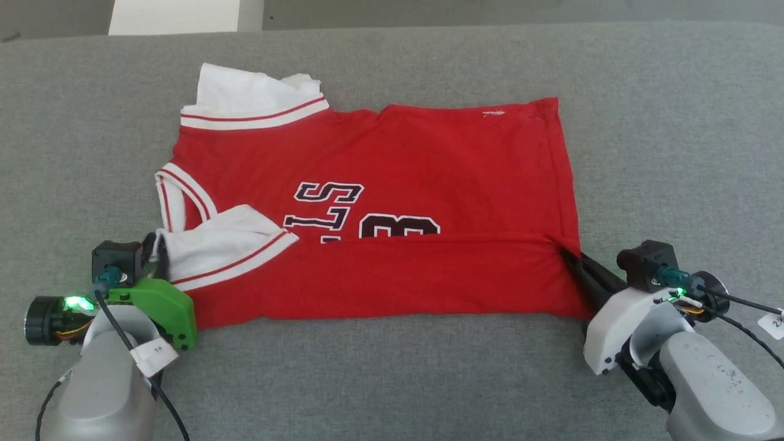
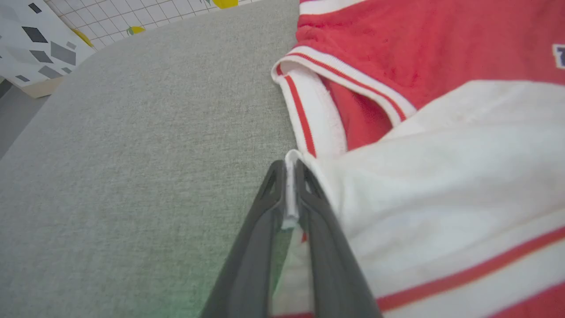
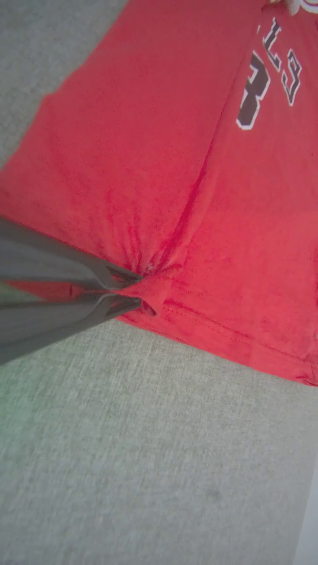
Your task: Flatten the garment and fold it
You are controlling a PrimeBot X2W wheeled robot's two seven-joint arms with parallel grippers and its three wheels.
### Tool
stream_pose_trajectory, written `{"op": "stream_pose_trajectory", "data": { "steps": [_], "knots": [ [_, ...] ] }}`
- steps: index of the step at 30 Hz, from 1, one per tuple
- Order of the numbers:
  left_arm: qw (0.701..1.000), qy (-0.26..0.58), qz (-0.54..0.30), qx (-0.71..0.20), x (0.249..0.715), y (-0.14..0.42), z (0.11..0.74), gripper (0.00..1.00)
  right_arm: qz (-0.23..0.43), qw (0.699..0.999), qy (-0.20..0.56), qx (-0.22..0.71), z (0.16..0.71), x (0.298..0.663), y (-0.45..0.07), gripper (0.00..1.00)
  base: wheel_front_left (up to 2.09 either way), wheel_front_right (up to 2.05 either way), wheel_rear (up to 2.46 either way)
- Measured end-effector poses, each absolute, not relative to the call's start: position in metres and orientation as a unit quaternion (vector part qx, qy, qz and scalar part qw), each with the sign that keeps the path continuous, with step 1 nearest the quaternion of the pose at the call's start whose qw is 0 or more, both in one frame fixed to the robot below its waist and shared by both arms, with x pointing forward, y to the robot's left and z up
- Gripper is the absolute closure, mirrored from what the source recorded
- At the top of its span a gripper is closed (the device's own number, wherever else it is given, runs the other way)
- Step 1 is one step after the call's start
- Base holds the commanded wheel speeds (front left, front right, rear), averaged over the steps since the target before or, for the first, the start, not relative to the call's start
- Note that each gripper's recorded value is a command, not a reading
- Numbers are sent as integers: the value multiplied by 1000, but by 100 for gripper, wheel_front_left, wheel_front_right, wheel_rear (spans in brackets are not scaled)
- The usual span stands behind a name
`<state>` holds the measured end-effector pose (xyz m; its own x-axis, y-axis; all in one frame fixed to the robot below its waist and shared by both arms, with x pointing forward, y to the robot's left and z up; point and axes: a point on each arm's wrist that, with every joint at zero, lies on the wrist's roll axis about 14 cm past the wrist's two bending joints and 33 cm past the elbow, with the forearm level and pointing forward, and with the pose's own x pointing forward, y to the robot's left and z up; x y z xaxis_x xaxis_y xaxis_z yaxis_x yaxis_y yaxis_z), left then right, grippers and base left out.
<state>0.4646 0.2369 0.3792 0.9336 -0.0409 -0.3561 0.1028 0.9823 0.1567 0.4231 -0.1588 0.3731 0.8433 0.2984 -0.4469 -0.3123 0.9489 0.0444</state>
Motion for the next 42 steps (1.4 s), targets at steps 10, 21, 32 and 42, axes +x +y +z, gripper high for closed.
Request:
{"op": "stream_pose_trajectory", "data": {
  "steps": [10,21,32,42],
  "knots": [
    [991,78,-27,106,457,244,449,0,140,978,152,-27,421,415,-167,0,0,0,0],
    [970,229,-31,74,427,244,406,0,134,981,142,-15,447,403,-153,0,0,0,0],
    [923,374,-80,33,418,226,384,0,121,979,163,-12,442,396,-158,0,0,0,0],
    [915,380,-120,60,413,227,406,0,116,979,166,-9,440,394,-160,0,0,0,0]
  ]
}}
